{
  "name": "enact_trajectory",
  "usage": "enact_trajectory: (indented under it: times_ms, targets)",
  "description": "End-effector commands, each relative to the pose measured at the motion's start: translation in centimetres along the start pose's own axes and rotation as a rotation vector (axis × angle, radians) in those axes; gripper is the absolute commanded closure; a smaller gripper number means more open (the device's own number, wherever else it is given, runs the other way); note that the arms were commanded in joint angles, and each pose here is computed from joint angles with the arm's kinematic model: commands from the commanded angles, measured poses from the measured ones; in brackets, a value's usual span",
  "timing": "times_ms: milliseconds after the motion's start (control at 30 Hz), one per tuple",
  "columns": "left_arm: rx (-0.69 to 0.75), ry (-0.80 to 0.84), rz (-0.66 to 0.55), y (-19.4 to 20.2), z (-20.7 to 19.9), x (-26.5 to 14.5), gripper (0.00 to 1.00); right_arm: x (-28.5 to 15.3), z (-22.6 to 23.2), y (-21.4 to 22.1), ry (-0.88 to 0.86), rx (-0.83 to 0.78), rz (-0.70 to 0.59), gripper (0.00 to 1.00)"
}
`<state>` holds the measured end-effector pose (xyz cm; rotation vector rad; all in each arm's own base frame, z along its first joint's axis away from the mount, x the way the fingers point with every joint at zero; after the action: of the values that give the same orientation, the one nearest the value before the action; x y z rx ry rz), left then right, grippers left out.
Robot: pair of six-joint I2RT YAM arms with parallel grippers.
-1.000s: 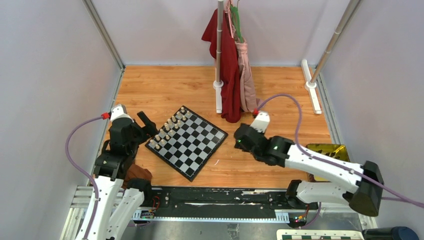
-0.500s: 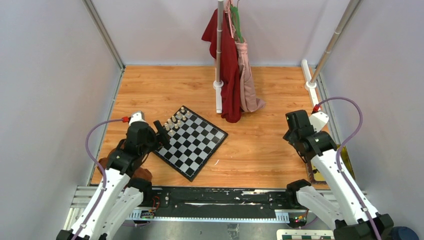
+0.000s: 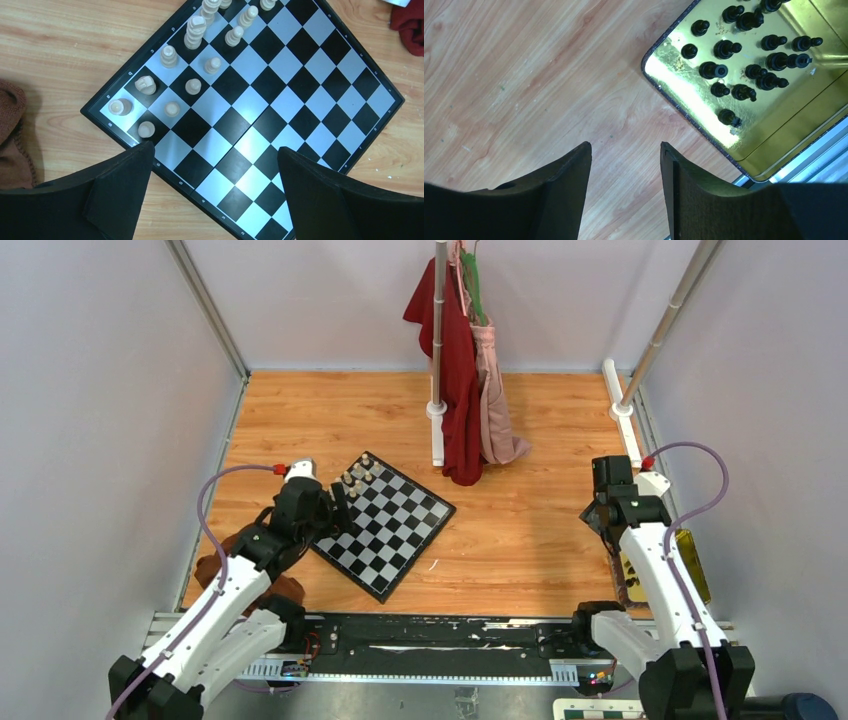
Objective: Set up the chess pieces on the board
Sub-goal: Move the storage box to the center of the board.
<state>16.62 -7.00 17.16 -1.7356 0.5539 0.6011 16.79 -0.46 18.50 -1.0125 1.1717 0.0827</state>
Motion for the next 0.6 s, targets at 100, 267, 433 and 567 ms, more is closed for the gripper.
enact_trajectory:
  times_ms: [100,267,433,567]
  targets:
    - [0.044,0.006,-0.030,0.0,-0.1,0.5,0.00,2.2,-1.5,-0.8,0.039,0.032,0.008,0.43]
    - [0.044,0.012,-0.042,-0.2,-0.1,0.2,0.00,3.6,-1.8,-0.9,0.046,0.061,0.029,0.44]
    - [0.042,0.012,-0.067,-0.4,0.0,-0.1,0.00,5.2,-1.6,-1.2,0.045,0.077,0.044,0.44]
    - [0.042,0.010,-0.081,-0.5,0.1,-0.3,0.00,6.5,-1.3,-1.3,0.049,0.090,0.060,0.44]
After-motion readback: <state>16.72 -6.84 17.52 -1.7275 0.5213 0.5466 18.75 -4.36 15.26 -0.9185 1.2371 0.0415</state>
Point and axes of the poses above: each gripper's point midway between its finger pads, its own x axis out along the fingers, its own z axis along the line the jaws close on, y = z × x, the point moved 8 cm from there along -x, back along the fingers, and after that the axes turned 1 degree about x, right-handed, at the moved point
